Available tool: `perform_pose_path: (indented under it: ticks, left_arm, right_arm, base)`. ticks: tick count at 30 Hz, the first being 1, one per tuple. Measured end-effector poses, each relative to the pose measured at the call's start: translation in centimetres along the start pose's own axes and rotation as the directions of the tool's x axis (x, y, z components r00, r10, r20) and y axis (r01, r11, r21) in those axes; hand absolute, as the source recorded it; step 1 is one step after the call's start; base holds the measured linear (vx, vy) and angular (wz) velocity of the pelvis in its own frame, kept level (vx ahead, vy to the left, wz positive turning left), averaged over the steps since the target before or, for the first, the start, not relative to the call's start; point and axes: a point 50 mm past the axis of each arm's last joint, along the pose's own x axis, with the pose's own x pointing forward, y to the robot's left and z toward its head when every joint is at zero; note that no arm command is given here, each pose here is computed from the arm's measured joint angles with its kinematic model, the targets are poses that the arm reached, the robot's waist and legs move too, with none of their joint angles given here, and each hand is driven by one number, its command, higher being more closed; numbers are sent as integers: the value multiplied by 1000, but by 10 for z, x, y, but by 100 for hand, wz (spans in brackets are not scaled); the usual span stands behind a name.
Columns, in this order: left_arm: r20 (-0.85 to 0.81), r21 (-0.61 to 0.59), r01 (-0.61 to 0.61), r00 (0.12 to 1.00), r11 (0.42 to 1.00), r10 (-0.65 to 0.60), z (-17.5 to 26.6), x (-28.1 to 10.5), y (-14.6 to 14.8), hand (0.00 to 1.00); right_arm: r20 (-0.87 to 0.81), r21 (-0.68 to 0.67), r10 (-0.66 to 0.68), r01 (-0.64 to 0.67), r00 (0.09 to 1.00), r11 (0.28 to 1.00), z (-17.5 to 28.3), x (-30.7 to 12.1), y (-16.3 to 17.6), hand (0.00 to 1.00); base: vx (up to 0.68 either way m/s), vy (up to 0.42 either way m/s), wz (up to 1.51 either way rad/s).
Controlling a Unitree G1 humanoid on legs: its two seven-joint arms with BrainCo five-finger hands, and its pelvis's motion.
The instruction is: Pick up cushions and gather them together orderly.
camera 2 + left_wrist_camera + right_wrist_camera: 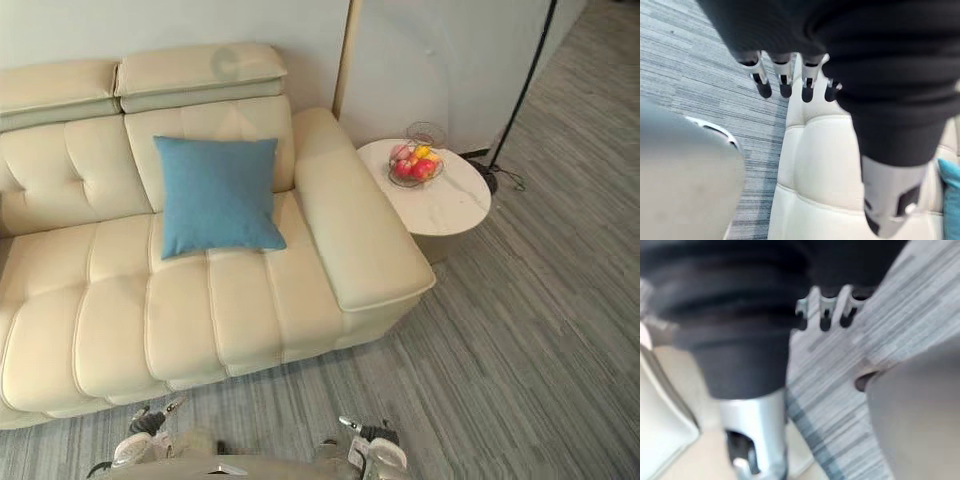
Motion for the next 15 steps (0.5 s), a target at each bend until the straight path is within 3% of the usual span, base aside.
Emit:
perform_pose_path:
  ticks: [3,7,15]
  left_arm:
    - [3,38,-41,999,998,41,4,4,17,0]
    - [-10,108,-10,1000,994,11,2,5,14,0]
    - [-70,147,7,998,989,3,-12,4,17,0]
  right_arm:
    - [-82,32,14,-12,997,999,-19,-3,5,0]
    - [-100,45,1,4,995,999,-23,-3,0,0]
    - [-105,37,-11,15,994,999,-22,-1,-7,0]
  base:
    - [-200,223,-22]
    - [-138,112,10]
    - [-77,-22,0]
